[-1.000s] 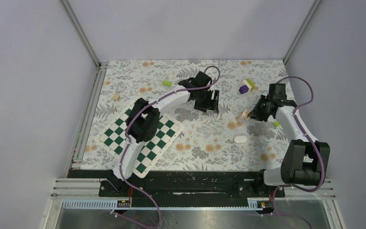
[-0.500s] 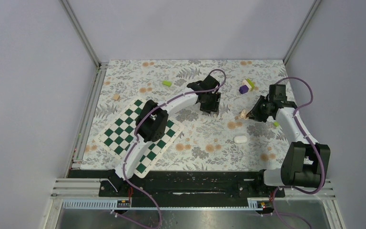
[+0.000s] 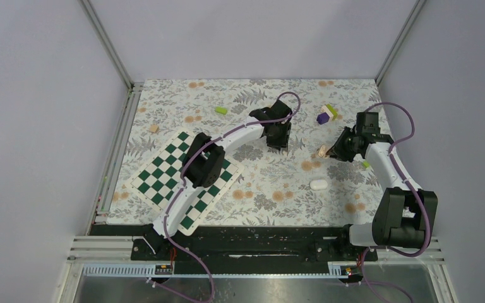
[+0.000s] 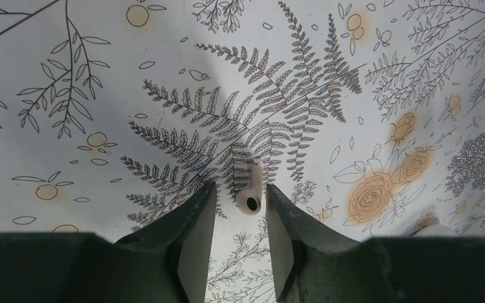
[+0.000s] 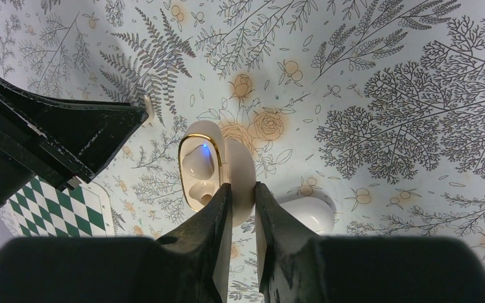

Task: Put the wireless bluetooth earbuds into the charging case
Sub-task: Pick up the right earbud from the corner of the board.

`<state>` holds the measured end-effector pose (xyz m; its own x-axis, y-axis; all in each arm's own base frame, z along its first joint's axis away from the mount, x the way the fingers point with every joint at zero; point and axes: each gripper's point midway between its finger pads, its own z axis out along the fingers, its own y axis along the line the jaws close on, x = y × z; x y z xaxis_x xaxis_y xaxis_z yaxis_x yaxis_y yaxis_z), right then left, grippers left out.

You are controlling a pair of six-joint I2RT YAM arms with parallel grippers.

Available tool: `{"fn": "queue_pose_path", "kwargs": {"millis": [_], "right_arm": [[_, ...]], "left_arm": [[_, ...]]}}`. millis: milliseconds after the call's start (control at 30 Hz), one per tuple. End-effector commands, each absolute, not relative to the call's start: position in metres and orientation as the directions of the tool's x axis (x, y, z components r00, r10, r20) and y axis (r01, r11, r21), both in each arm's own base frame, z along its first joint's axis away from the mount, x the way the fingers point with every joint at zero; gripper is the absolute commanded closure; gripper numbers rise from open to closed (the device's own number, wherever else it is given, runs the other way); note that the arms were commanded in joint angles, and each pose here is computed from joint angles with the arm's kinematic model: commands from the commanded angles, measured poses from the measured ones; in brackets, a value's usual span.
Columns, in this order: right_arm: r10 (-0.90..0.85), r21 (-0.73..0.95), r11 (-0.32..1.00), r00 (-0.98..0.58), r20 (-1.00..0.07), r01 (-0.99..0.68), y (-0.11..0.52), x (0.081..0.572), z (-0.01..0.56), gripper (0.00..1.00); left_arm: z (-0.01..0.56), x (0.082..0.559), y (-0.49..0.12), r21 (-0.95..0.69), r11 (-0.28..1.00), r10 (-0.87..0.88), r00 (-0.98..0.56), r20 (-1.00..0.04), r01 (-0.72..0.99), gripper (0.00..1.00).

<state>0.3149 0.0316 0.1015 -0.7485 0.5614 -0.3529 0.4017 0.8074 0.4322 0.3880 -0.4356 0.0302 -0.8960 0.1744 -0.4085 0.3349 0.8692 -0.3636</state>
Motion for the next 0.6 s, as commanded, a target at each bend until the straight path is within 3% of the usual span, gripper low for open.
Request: {"fn": "queue_pose_path", "kwargs": {"millis": [0, 100, 233, 433, 567], "right_arm": [[0.551, 0.464, 0.809, -0.741, -0.384, 0.36, 0.036, 0.318, 0.116, 1.0], [0.552, 0.466, 0.808, -0.741, -0.382, 0.361, 0.037, 0.318, 0.116, 1.0], [0.552, 0.469, 0.808, -0.739, -0.386, 0.357, 0.037, 0.319, 0.118, 1.0], [0.547, 0.475, 0.809, -0.739, -0.392, 0.347, 0.038, 0.318, 0.125, 1.0], [0.525, 0.466, 0.821, -0.759, -0.386, 0.331, 0.039, 0.313, 0.128, 1.0]], "left_arm": [[0.047, 0.391, -0.442, -0.368, 0.862, 0.168, -0.882, -0.44, 0.348, 0.65], [0.052, 0.388, -0.44, -0.367, 0.859, 0.176, -0.878, -0.445, 0.358, 0.74], [0.065, 0.383, -0.442, -0.397, 0.842, 0.171, -0.879, -0.446, 0.366, 1.0], [0.1, 0.379, -0.425, -0.402, 0.822, 0.179, -0.853, -0.49, 0.404, 1.0], [0.118, 0.358, -0.401, -0.453, 0.717, 0.259, -0.806, -0.533, 0.53, 1.0]]}}
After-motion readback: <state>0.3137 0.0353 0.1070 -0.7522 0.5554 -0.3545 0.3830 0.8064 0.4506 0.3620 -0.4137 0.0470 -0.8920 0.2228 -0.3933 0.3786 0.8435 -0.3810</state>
